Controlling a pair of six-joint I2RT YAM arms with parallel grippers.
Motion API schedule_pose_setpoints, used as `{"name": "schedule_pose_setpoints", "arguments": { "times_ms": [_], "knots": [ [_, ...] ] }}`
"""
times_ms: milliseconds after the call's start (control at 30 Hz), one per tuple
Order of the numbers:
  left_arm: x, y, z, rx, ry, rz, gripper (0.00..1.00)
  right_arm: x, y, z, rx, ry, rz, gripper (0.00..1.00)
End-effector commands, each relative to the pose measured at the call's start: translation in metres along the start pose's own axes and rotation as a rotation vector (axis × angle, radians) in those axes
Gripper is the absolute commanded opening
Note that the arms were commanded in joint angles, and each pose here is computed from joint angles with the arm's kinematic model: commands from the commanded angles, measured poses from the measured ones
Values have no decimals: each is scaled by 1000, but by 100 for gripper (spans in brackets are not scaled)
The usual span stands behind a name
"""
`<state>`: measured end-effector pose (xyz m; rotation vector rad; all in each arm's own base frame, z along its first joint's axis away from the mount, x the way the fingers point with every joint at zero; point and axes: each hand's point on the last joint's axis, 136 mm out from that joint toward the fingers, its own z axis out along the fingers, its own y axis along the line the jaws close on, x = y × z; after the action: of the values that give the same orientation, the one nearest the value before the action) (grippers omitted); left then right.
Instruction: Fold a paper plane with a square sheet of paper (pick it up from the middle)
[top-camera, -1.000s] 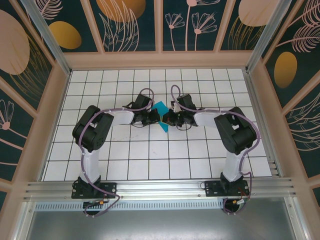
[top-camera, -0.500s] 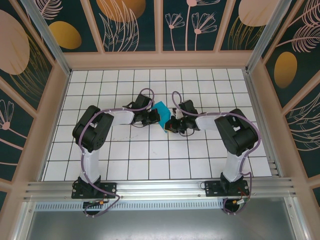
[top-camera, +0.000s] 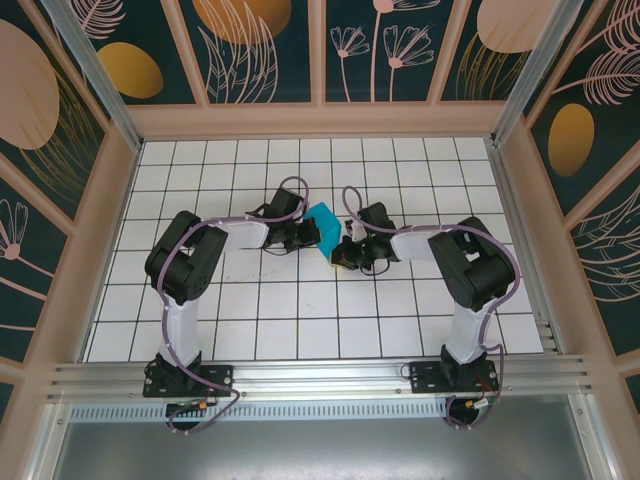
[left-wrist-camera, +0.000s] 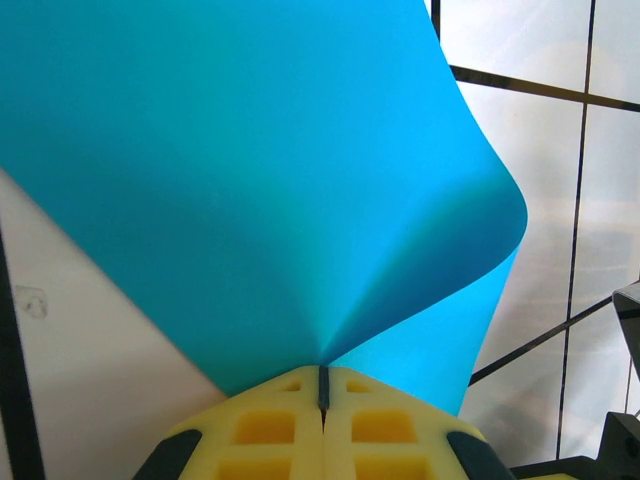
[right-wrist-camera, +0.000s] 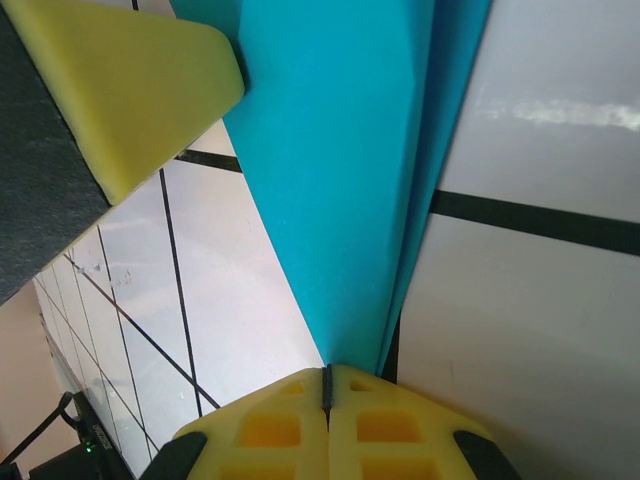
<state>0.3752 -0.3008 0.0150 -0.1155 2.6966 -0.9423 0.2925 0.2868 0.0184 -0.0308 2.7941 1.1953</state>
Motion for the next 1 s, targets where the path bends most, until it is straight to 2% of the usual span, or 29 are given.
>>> {"name": "schedule_pose_setpoints", "arguments": {
  "times_ms": [0,167,367,700,967],
  "knots": [
    [17,36,14,-124,40,-25,0,7,-14,-2,57,26,7,4],
    [16,36,14,-124,39,-23,0,-16,17,-16,3,-49,-56,4],
    [17,36,13,-126,39,-22,0,-26,8,-3,34,-48,-48,4],
    [14,32,13,-114,33,-8,0,-3,-17,7,85,12,3,4],
    [11,18,7,-62,25,36,0,18,1,9,22,60,20,4]
  ]
}}
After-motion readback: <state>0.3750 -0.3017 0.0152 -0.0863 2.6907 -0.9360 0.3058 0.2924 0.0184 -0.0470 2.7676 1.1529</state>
